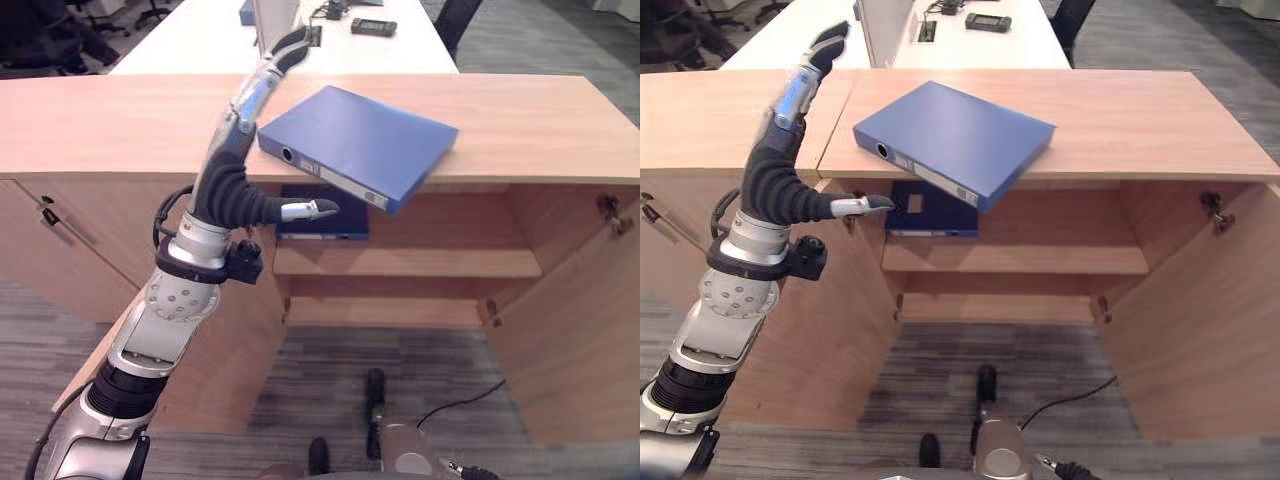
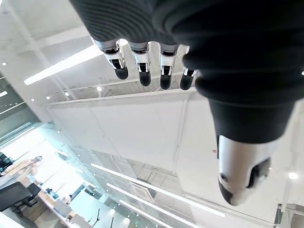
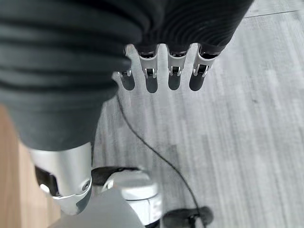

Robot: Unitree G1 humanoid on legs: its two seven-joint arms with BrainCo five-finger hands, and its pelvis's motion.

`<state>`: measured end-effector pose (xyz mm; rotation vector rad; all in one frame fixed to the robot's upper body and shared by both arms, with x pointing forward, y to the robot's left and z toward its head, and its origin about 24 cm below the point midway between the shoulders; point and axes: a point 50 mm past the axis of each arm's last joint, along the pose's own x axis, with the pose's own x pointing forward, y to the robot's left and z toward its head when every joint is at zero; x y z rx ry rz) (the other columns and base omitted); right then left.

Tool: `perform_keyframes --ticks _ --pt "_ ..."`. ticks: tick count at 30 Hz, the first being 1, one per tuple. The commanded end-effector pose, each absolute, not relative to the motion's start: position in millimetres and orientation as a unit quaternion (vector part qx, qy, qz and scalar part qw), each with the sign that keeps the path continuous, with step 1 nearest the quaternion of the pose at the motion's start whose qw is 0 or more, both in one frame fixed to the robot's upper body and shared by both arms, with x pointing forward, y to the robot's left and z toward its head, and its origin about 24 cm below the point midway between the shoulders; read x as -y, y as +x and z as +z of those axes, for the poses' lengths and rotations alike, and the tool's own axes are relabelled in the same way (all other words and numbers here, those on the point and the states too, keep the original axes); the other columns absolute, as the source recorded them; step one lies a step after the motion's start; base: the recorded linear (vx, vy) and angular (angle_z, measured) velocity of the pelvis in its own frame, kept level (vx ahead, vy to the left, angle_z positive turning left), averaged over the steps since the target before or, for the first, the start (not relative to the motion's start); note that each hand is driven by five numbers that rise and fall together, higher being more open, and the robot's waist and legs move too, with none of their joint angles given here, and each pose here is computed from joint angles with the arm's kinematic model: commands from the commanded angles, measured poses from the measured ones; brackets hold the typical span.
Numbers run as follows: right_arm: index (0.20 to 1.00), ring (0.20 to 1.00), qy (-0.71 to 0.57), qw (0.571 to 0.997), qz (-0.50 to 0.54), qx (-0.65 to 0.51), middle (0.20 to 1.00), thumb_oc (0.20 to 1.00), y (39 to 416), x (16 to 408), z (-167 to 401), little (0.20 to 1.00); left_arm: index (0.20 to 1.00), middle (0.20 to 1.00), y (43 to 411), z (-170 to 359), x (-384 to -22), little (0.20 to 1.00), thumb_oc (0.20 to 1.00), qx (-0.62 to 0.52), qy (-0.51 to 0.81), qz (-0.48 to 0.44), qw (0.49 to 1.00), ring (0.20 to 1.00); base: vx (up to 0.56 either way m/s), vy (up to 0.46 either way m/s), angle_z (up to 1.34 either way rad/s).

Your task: Put the empty folder in the office cabinet

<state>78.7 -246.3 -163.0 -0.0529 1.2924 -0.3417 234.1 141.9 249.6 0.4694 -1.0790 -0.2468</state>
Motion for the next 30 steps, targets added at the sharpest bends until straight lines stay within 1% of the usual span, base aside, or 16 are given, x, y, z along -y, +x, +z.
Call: perform_keyframes --ticks 1,6,11,15,20,27,30 --pt "1.0 1.0 -0.013 0.795 -0.132 -0.591 1.0 1.0 89 231 -165 1.0 1.0 1.0 217 267 -142 1.0 1.0 0.552 0.163 -0.15 0.804 1.0 0.27 -0.119 0.13" --pt "1.0 1.0 -0.019 0.789 -0.13 -0.6 1.0 1.0 83 237 -165 1.0 1.0 1.0 215 266 -145 1.0 1.0 0.539 0.117 -0.173 0.816 1.0 0.23 -0.116 0.28" --pt "1.0 1.0 -0.032 0.8 -0.129 -0.584 1.0 1.0 91 243 -161 1.0 1.0 1.0 214 260 -150 1.0 1.0 0.527 0.098 -0.168 0.827 1.0 0.18 -0.105 0.06" --pt "1.0 1.0 -0.038 0.797 -0.139 -0.586 1.0 1.0 87 250 -160 1.0 1.0 1.0 215 260 -150 1.0 1.0 0.523 0.081 -0.168 0.831 1.0 0.11 -0.071 0.08" --pt "1.0 1.0 -0.049 0.796 -0.143 -0.587 1.0 1.0 81 259 -159 1.0 1.0 1.0 215 257 -157 1.0 1.0 0.516 0.074 -0.158 0.839 1.0 0.08 -0.087 0.12" --pt "1.0 1.0 -0.06 0.795 -0.136 -0.588 1.0 1.0 76 261 -159 1.0 1.0 1.0 216 253 -159 1.0 1.0 0.505 0.08 -0.149 0.846 1.0 0.0 -0.01 0.01" --pt "1.0 1.0 -0.065 0.793 -0.139 -0.59 1.0 1.0 73 264 -158 1.0 1.0 1.0 216 251 -163 1.0 1.0 0.502 0.097 -0.13 0.849 1.0 -0.01 -0.038 0.02"
